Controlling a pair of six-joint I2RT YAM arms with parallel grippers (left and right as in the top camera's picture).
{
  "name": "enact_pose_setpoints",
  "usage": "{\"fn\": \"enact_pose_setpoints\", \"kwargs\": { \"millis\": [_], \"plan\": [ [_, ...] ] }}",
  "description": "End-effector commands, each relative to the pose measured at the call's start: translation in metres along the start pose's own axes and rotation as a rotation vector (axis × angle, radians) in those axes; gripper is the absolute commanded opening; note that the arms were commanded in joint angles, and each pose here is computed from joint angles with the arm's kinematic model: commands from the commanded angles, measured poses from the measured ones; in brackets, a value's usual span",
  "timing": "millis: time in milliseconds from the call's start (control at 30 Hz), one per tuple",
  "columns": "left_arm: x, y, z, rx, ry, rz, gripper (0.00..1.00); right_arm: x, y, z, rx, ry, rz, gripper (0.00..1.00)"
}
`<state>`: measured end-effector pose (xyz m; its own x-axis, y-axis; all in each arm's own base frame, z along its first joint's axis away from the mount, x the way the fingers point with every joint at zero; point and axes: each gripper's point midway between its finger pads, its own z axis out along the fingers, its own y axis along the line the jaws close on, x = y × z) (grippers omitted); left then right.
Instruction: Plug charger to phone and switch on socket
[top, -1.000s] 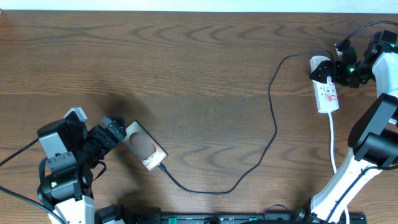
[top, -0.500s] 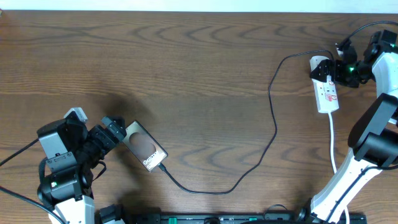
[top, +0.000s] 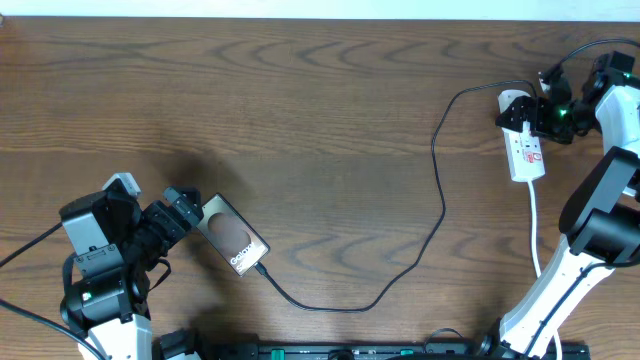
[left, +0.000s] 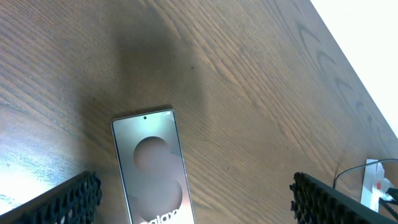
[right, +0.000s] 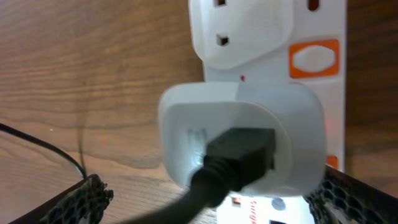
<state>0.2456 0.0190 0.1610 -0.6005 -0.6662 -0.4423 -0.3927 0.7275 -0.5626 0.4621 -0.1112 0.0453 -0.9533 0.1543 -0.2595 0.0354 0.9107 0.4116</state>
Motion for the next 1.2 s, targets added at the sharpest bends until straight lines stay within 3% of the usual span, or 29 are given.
{"fn": "enact_pose_setpoints", "kwargs": {
  "millis": [0,333,500,700,867,1167],
  "plan": [
    [-0.003,-0.001,-0.001,-0.003,-0.009,0.007,0.96,0.01,0.011,0.027,-0.092,0.048,0.043,0.99],
    [-0.003,-0.001,-0.001,-0.003,-0.009,0.007,0.96,0.01,0.013,0.031,-0.092,0.056,0.085,0.95],
    [-0.003,-0.001,-0.001,-0.003,-0.009,0.007,0.96,0.006,-0.002,0.015,0.018,0.048,0.132,0.99],
    [-0.003,-0.001,-0.001,-0.003,-0.009,0.007,0.96,-0.002,-0.013,-0.041,0.224,-0.006,0.158,0.99],
    [-0.001,0.0,-0.001,-0.006,-0.003,0.005,0.96,-0.011,-0.006,-0.116,0.41,-0.148,0.244,0.99],
    [0.004,0.003,-0.002,-0.016,0.016,-0.005,0.96,-0.002,0.058,-0.226,0.387,-0.41,0.367,0.99]
  ]
}}
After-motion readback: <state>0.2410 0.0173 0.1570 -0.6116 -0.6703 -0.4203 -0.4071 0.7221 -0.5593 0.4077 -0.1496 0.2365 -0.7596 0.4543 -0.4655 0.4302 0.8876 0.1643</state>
